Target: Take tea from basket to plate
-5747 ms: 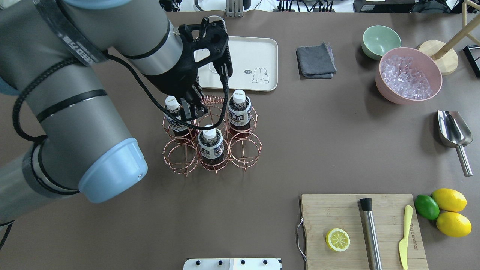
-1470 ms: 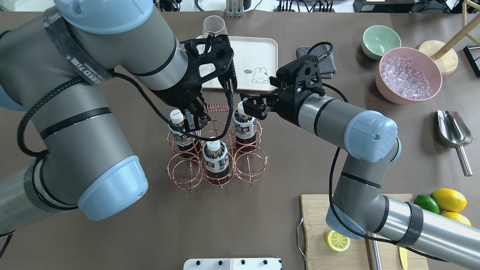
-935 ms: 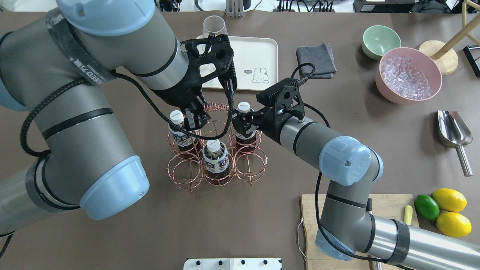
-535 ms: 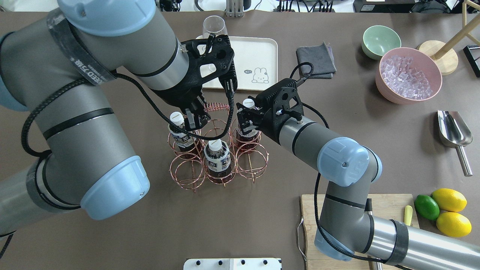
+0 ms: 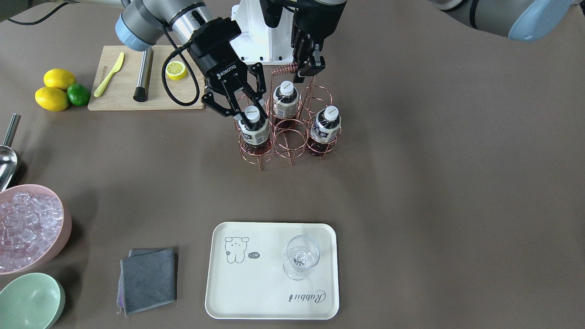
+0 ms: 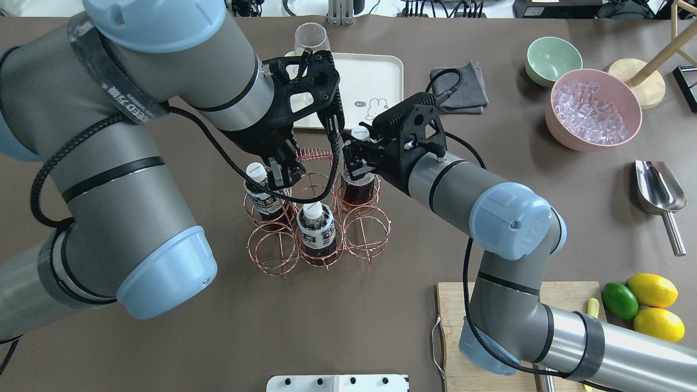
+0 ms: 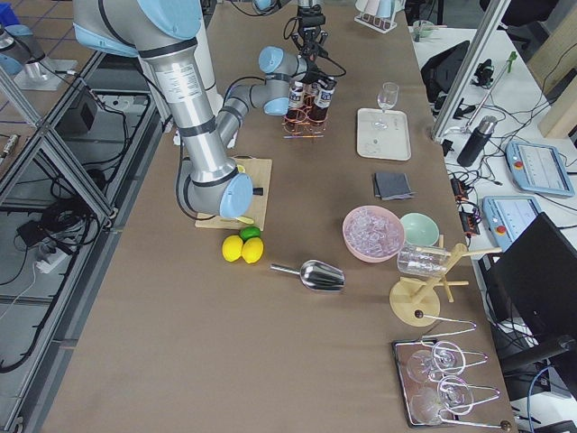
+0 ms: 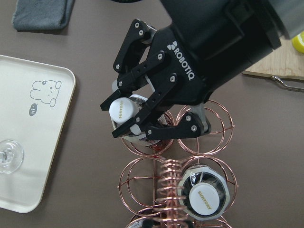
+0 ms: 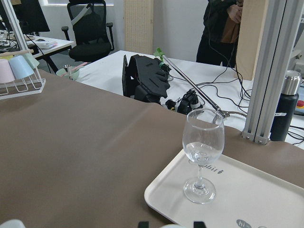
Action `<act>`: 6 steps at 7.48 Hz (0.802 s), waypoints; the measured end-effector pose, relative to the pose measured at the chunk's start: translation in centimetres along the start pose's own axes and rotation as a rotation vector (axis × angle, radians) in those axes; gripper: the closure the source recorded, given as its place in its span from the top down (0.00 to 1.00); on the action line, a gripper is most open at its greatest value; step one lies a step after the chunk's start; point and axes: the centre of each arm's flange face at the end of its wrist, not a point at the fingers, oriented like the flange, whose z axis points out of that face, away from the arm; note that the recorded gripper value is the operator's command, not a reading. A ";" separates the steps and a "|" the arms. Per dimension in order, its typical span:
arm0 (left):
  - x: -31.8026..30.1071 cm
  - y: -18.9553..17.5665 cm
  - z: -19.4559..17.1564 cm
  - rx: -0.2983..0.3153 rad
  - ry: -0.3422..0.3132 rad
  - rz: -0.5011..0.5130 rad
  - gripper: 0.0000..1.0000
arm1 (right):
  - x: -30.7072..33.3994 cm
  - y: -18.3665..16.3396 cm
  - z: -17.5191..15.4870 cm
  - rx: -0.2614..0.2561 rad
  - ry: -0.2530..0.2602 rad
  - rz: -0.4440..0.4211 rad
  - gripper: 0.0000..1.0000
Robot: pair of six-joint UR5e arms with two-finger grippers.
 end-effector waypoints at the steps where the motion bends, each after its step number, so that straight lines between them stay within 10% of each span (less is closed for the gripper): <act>1: 0.0 0.0 0.0 0.000 0.000 0.001 0.00 | 0.4 -2.9 -0.6 -0.006 0.001 0.000 0.00; 6: 0.2 0.0 -0.6 0.011 -0.002 0.008 0.00 | 8.7 -12.4 -2.5 -0.027 0.026 -0.007 0.00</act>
